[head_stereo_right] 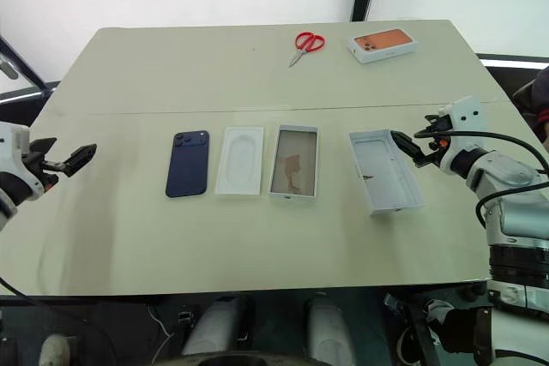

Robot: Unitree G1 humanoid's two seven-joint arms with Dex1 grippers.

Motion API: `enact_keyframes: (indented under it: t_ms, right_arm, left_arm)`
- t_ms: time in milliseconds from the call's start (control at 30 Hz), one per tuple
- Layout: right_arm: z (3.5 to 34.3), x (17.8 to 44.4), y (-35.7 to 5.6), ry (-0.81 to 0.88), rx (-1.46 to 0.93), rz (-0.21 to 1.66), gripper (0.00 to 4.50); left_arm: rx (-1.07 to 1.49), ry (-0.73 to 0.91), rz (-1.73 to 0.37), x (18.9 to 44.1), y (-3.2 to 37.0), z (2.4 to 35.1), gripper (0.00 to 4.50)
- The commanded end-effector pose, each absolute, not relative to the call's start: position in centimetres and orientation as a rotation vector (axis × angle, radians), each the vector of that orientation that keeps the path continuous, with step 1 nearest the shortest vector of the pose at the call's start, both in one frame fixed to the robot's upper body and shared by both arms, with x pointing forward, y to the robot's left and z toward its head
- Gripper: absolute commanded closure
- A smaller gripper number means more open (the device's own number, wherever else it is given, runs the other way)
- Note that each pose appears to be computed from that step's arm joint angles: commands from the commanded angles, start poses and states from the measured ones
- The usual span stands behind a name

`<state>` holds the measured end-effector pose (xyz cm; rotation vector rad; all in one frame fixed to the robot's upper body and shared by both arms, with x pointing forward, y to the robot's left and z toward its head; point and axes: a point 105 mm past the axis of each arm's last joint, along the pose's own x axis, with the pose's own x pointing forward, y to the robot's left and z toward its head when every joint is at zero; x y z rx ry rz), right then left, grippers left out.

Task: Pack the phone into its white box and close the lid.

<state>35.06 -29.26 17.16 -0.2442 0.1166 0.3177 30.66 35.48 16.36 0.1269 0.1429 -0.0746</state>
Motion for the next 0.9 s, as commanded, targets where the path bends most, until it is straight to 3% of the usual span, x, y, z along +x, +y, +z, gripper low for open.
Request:
enact_keyframes:
  t_ms: [33, 533, 700, 900]
  right_arm:
    - [18.4, 34.9, -28.9, 0.069, -0.249, 0.328, 0.10]
    - [18.4, 33.8, -27.4, 0.088, -0.237, 0.419, 0.10]
    - [18.3, 33.5, -26.4, 0.091, -0.217, 0.484, 0.10]
    - [18.0, 33.0, -21.4, 0.102, -0.253, 0.700, 0.10]
  left_arm:
    - [0.165, 0.095, -0.075, 30.7, 35.4, 17.8, 0.00]
    - [0.146, 0.082, -0.147, 31.3, 32.7, 17.6, 0.00]
    - [0.123, 0.095, -0.203, 31.3, 30.1, 16.7, 0.00]
    - [0.083, 0.140, -0.405, 30.4, 24.1, 16.0, 0.00]
